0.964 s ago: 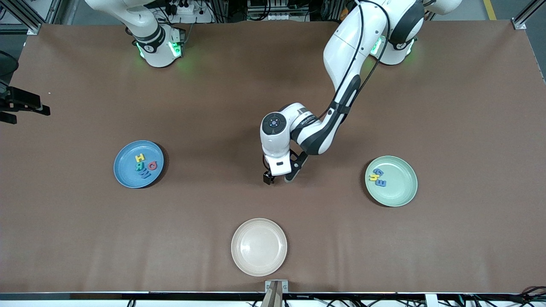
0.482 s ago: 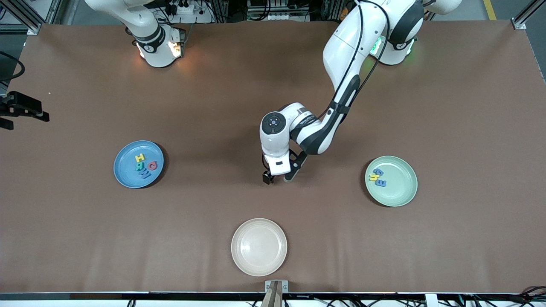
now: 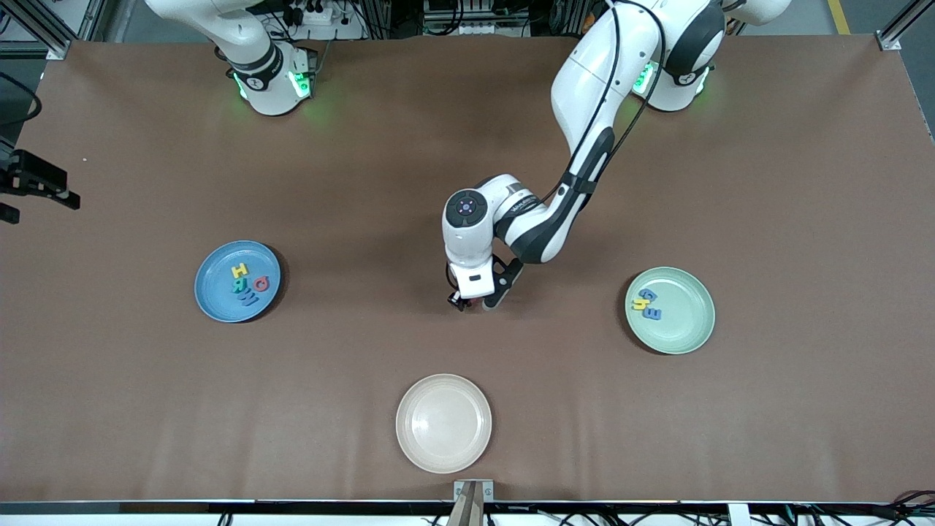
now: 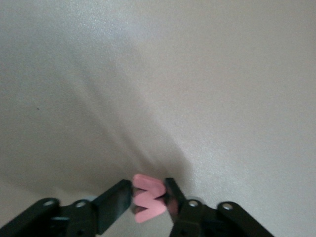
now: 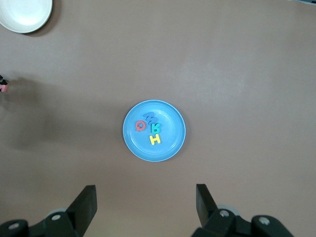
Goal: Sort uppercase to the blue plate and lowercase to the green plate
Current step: 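Grasp the pink m with the left gripper while the right gripper withdraws, then carry the pink m to the green plate and release it with the left gripper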
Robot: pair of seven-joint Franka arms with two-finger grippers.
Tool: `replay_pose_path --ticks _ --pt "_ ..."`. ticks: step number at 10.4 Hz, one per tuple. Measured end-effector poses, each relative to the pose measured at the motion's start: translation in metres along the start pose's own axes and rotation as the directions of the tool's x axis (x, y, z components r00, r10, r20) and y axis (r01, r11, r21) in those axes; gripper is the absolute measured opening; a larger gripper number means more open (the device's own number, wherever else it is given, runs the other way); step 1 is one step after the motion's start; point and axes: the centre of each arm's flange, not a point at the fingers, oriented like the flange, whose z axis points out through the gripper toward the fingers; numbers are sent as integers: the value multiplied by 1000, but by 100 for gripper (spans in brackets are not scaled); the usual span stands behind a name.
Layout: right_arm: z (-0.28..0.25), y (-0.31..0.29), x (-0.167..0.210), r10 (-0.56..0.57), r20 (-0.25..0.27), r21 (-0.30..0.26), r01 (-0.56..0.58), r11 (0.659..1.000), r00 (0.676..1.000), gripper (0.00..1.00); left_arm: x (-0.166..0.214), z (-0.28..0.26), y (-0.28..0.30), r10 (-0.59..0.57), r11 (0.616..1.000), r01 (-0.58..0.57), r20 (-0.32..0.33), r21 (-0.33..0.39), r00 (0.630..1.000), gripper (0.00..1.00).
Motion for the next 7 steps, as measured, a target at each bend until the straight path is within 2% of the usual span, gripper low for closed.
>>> replay_pose_path --ticks 7 --pt "7 -7 -8 -27 -7 0 27 1000 1000 90 3 -5 0 -3 1000 3 -9 21 1000 30"
